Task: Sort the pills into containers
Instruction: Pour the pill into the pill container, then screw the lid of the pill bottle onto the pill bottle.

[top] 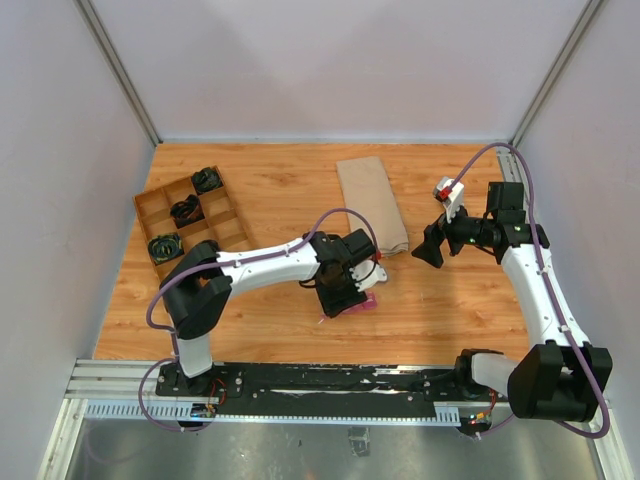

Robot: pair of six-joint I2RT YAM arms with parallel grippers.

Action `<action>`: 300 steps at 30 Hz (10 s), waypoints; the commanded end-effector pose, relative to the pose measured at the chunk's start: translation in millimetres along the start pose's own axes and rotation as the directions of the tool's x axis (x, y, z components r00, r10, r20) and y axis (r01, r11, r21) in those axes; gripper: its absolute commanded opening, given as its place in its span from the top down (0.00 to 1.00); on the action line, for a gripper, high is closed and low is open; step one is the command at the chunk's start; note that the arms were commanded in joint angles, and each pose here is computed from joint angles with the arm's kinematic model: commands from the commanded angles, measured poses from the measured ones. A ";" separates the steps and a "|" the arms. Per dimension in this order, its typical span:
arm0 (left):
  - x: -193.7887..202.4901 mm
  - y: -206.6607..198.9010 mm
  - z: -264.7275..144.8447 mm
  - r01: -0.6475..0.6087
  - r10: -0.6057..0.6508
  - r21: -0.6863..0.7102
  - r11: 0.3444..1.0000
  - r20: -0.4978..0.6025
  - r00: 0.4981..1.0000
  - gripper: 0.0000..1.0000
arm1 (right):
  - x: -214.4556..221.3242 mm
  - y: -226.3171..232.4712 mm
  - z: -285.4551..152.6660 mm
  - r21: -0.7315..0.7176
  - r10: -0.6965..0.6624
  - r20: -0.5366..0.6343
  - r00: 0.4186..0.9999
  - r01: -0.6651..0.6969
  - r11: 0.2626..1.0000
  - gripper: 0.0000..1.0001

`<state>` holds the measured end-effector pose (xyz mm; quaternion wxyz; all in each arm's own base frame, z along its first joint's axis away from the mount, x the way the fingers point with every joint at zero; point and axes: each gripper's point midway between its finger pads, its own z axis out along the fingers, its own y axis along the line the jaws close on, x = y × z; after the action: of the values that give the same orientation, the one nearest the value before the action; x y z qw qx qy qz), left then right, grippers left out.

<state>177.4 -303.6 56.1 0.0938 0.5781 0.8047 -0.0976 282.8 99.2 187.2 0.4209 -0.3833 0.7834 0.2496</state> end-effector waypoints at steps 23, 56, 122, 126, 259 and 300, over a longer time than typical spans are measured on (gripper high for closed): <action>-5.3 -9.0 -6.4 -0.004 0.004 0.015 1.000 0.009 1.000 1.00 | -8.9 -10.2 -7.5 0.046 -0.006 0.013 1.000 0.005 0.999 0.01; -6.2 -3.3 -4.8 0.000 0.000 -0.009 1.000 0.019 1.000 1.00 | -6.5 -13.3 -6.0 0.053 0.005 0.001 1.000 -0.005 0.999 0.01; 10.7 -57.1 -193.1 -0.003 0.177 -0.178 0.984 0.981 -0.084 1.00 | -4.0 132.9 36.8 -0.360 -0.492 0.470 0.732 0.669 0.651 0.01; 13.9 -63.6 -223.3 -0.010 0.149 -0.152 0.988 0.977 -0.154 1.00 | -4.5 137.5 60.5 -0.475 -0.493 0.444 0.749 0.663 0.579 0.01; -67.9 -23.2 -136.9 -0.136 0.144 -0.116 0.984 0.965 0.219 1.00 | -77.3 154.9 -9.6 -0.529 -0.206 0.316 0.926 0.352 0.772 0.75; -63.5 -33.1 -111.9 -0.163 -0.004 0.055 0.985 0.954 0.301 1.00 | -51.2 197.1 22.3 -0.644 -0.351 0.272 0.896 0.440 0.625 0.66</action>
<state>158.5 -338.2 161.9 0.4869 0.4585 0.5847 -0.4592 169.4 248.5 229.0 0.3471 -0.6577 0.5180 0.4227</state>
